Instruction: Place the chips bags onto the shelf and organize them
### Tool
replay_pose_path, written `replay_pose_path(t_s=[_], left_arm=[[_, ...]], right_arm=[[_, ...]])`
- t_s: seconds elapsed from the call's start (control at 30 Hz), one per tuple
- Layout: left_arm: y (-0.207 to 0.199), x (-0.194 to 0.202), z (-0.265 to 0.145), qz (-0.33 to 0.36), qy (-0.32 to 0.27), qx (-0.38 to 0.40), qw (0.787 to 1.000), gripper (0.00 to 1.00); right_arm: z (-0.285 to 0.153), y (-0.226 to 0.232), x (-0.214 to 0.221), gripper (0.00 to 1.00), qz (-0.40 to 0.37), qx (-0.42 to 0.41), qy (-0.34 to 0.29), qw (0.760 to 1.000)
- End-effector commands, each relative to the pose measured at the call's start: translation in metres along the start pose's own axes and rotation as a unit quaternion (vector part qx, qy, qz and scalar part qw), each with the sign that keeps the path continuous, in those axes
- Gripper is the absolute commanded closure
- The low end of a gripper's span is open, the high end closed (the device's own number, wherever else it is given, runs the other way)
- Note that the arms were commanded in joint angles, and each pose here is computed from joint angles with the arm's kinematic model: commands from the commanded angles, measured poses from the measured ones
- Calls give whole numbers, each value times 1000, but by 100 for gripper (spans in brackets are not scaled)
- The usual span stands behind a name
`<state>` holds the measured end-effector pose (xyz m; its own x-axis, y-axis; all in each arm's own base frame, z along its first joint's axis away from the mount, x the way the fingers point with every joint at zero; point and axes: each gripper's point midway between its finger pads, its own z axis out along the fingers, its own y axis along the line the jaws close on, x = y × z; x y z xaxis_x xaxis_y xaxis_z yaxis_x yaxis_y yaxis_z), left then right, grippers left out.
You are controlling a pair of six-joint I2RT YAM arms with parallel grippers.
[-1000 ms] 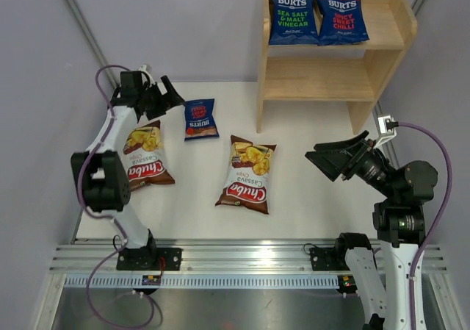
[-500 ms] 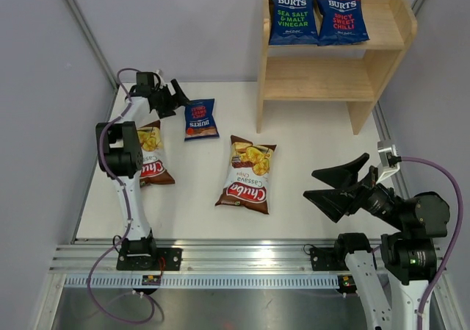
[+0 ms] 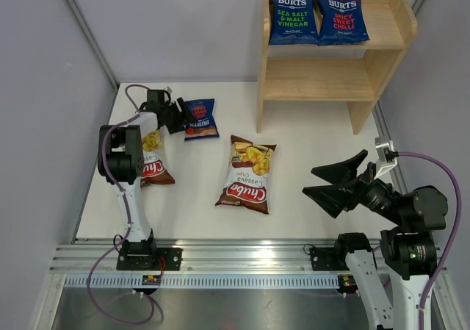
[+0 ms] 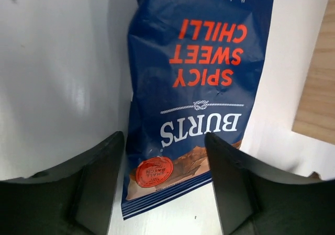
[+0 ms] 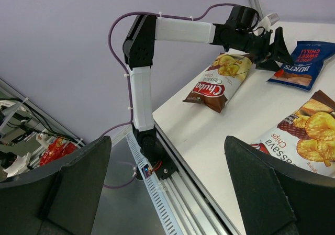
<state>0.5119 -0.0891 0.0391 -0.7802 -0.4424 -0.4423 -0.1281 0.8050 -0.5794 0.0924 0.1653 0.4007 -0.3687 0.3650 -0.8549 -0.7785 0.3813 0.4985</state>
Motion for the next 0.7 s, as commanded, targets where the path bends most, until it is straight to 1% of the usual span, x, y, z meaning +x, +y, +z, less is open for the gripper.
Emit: replay_pose_path(t_s=[0.0,0.07,0.2,0.23,0.3,0.33,0.43,0.47,0.5,0.53,0.6,0.63,0.67], left_arm=[[8,11,6,-1,2,-34,999,36],[8,9,6,2,-2,-44,999,38],[9,6,11,5,2,-46,999,56],[8,6,12,6,6,-43,999,71],[6,8,12,6,6,-43,999,82],[2,5,11,10,-2,-38,999,93],[-12,1,2,22,-15,-19,999,99],[-20,1,-3,30,-20,-11,999,100],[-34,-7,-15,40,-37,1,998,100],[-38,-8,-21,47,-46,5,998,100],[-58,-9,-34,70,-54,23,996,100],[-73,-14,-50,82,-66,33,994,100],[-84,-10,-55,100,-67,36,992,100]], right_arm=[[0,13,-11,3,-24,-15,-7,1000],[0,13,-10,3,-24,-15,-6,1000],[0,11,-10,3,-22,-12,-7,1000],[0,11,-10,3,-23,-12,-7,1000],[0,11,-12,3,-26,-11,-8,1000],[1,11,-12,3,-26,-9,-7,1000],[1,9,-12,3,-28,-5,-5,1000],[0,8,-12,3,-33,-2,-3,999],[0,6,-12,3,-34,5,-5,999],[0,6,-13,3,-38,9,-7,999],[-1,-1,-11,3,-42,25,-6,999],[-2,-2,-11,3,-44,30,-6,999],[-3,-4,-9,3,-47,35,-5,998]])
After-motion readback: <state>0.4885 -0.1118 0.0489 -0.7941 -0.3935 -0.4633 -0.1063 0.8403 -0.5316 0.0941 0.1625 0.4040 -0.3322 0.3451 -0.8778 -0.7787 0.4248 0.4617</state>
